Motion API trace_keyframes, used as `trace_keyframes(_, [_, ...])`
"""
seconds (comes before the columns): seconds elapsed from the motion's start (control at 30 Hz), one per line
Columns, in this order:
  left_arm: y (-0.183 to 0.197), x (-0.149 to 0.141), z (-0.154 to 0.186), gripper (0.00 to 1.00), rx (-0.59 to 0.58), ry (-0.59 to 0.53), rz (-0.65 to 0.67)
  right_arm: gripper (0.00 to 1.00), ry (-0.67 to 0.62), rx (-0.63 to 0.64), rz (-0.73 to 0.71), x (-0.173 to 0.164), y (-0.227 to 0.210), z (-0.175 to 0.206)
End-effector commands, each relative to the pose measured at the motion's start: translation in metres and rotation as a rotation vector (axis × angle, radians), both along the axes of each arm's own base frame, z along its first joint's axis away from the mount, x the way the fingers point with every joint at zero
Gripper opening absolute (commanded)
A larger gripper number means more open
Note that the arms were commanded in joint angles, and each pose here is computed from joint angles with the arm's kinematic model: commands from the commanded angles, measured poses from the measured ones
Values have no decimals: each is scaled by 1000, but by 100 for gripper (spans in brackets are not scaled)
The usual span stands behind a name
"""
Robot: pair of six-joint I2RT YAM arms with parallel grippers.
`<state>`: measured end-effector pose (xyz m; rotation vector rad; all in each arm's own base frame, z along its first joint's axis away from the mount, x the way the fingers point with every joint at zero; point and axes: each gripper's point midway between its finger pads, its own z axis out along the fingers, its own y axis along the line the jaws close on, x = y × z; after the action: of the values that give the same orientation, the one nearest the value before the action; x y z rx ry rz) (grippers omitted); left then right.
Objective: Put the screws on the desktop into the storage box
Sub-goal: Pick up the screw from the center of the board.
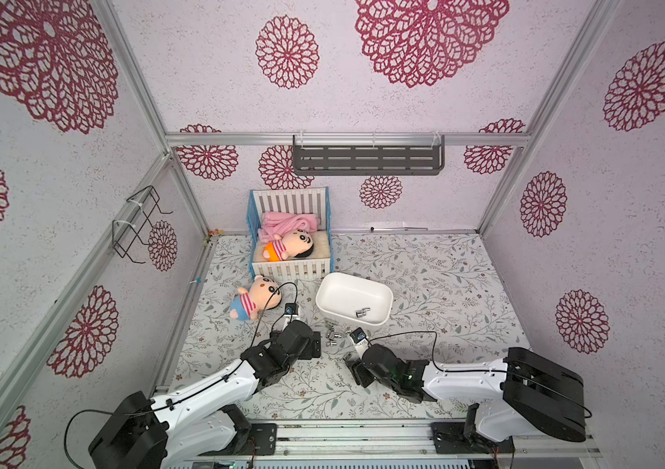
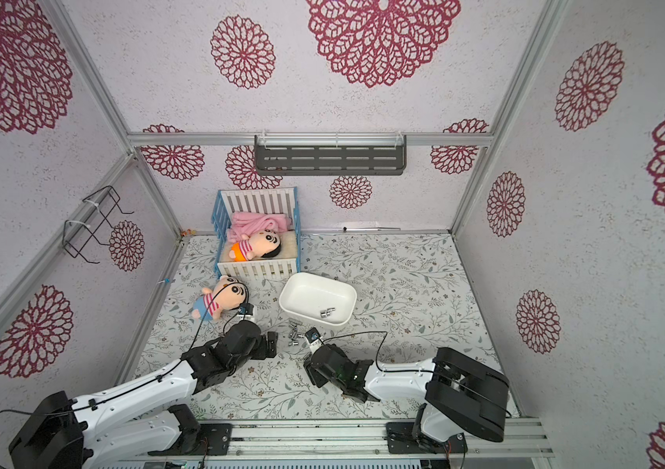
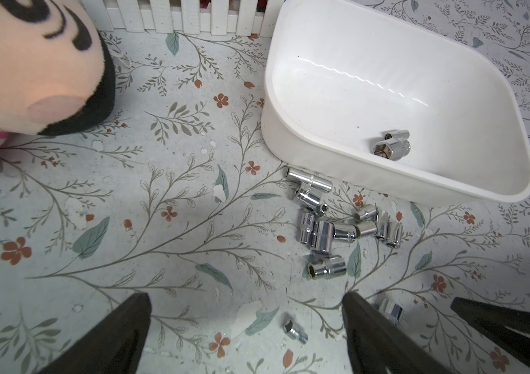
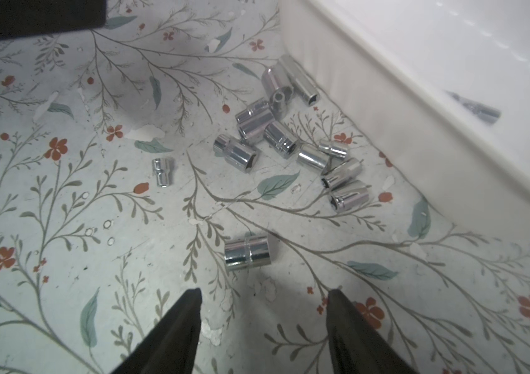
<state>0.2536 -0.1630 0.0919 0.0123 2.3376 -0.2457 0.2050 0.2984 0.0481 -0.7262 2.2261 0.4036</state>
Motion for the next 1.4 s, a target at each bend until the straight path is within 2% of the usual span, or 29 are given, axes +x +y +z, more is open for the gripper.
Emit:
trace_keyframes(0.0, [-6, 1, 9, 97, 0, -19, -19, 66, -36, 46, -21, 9, 13, 12])
trace_keyframes(0.27, [-6, 1, 7, 97, 7, -15, -21, 65, -27, 10, -21, 10, 19, 2])
trace_keyframes(0.7, [-10, 1, 4, 97, 8, -1, -32, 57, -10, -74, -35, 12, 18, -16])
trace_keyframes(1.13, [-12, 0, 3, 97, 13, 11, -42, 51, 7, -94, -34, 11, 18, -21])
trace_keyframes(1.37, [-14, 0, 3, 97, 13, 14, -46, 42, 14, -112, -41, 13, 18, -26])
